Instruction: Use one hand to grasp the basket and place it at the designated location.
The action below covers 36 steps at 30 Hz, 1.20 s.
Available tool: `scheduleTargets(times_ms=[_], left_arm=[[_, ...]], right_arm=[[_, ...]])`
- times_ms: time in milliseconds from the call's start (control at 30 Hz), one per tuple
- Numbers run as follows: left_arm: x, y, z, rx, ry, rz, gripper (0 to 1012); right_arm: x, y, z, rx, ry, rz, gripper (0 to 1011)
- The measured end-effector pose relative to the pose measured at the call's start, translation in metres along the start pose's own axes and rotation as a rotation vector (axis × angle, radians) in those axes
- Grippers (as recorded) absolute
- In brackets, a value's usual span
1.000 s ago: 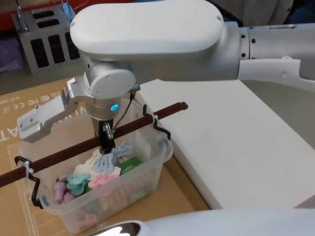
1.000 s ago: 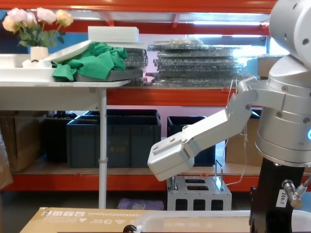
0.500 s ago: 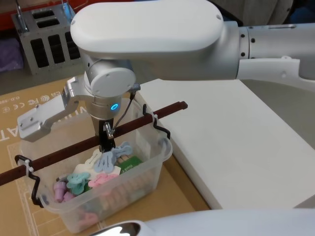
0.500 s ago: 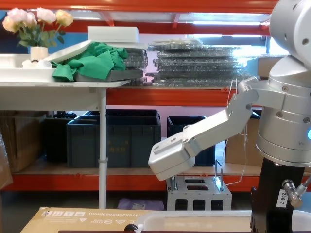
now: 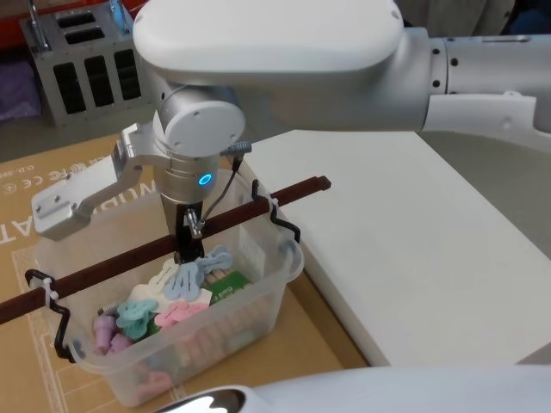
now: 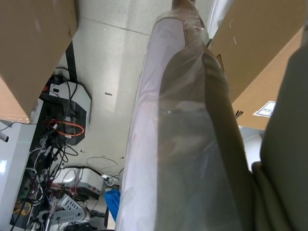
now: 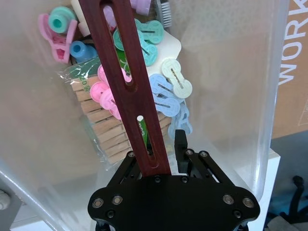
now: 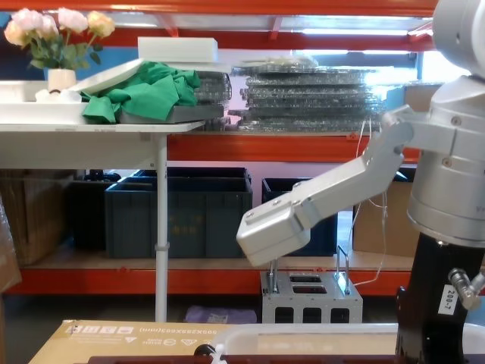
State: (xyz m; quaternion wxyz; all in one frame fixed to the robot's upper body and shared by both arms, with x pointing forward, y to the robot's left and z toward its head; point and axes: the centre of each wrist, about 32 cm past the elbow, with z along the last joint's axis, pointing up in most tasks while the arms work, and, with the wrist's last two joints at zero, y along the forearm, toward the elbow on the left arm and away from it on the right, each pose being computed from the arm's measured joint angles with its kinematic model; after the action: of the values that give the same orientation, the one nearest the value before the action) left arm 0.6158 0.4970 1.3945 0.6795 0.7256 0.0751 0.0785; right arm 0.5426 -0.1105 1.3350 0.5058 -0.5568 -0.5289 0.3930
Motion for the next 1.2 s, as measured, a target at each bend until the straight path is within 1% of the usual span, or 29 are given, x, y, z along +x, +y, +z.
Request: scheduleTargets(times_ms=[200, 267, 300, 333, 500, 633, 767, 1033, 1200], left_arm=[[0.0000, 0.0000, 0.0000, 0.000, 0.000, 0.000, 0], [0.0000, 0.0000, 0.0000, 0.000, 0.000, 0.000, 0], [0.0000, 0.0000, 0.0001, 0.000, 0.000, 0.000, 0], [0.0000, 0.0000, 0.0001, 0.000, 0.000, 0.000, 0], [0.0000, 0.0000, 0.0001, 0.000, 0.000, 0.000, 0], [0.0000, 0.0000, 0.0001, 0.000, 0.000, 0.000, 0], [0.0000, 0.0000, 0.0000, 0.000, 0.000, 0.000, 0], [0.0000, 0.0000, 0.0000, 0.000, 0.000, 0.000, 0], [0.0000, 0.0000, 0.0000, 0.000, 0.000, 0.000, 0]], right_arm=[[-0.002, -0.005, -0.002, 0.003, 0.008, -0.009, 196], [-0.004, -0.007, -0.004, 0.002, 0.015, -0.014, 167], [-0.005, -0.009, -0.005, 0.003, 0.020, -0.018, 116], [-0.006, -0.010, -0.006, 0.003, 0.023, -0.020, 97], [-0.011, -0.019, -0.011, 0.006, 0.038, -0.036, 44], [-0.016, -0.030, -0.016, 0.010, 0.053, -0.057, 21], [-0.019, -0.035, -0.018, 0.011, 0.059, -0.066, 3], [-0.023, -0.041, -0.021, 0.012, 0.071, -0.077, 0], [-0.028, -0.048, -0.026, 0.013, 0.087, -0.087, 0]])
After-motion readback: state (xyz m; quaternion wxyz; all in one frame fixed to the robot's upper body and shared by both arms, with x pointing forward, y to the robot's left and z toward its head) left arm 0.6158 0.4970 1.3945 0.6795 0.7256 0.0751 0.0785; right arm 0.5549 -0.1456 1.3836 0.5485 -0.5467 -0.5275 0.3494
